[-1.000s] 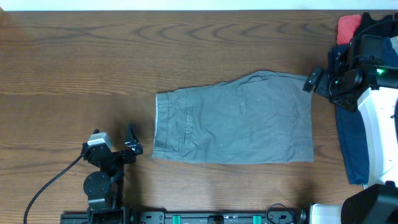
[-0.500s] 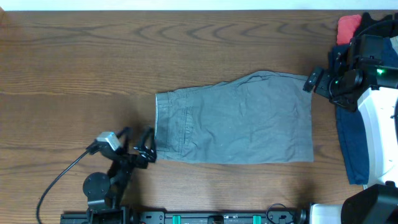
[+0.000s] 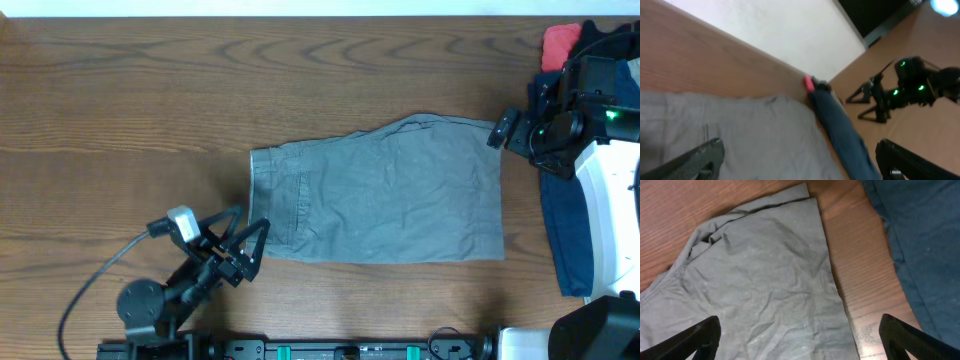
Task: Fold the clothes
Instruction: 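Reach the left gripper to the shorts' left leg hem and grasp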
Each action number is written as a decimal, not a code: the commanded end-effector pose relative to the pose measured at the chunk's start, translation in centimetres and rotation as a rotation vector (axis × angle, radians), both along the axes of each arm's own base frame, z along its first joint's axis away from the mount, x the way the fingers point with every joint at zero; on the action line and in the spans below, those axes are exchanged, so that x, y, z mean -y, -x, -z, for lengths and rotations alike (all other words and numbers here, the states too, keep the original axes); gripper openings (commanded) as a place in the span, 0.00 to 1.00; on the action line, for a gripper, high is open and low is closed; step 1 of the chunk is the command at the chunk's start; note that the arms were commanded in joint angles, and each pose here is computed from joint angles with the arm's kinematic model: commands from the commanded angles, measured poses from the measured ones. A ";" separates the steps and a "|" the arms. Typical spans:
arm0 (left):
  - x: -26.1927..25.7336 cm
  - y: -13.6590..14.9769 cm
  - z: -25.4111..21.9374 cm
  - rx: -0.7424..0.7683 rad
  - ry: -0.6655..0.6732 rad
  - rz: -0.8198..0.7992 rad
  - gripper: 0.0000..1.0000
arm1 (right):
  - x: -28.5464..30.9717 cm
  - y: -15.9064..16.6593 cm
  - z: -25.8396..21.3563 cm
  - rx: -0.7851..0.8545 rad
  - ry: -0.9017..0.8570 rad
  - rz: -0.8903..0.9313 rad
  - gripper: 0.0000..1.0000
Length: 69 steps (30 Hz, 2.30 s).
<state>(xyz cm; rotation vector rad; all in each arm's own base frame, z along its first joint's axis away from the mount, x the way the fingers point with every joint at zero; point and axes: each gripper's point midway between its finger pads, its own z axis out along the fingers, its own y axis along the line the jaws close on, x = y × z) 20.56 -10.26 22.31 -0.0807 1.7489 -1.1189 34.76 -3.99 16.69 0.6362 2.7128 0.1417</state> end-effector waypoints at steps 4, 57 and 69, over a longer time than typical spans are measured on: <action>-0.4 -1.8 -5.1 0.025 -0.303 0.045 0.98 | 0.2 0.0 -0.1 0.002 0.012 0.000 0.99; -1.5 -9.6 17.8 -1.114 -0.462 0.412 0.97 | 0.2 0.0 -0.1 0.002 0.012 0.000 0.99; -1.4 -9.2 20.8 -1.120 -0.484 0.504 0.96 | 0.2 0.0 -0.1 0.002 0.011 0.000 0.99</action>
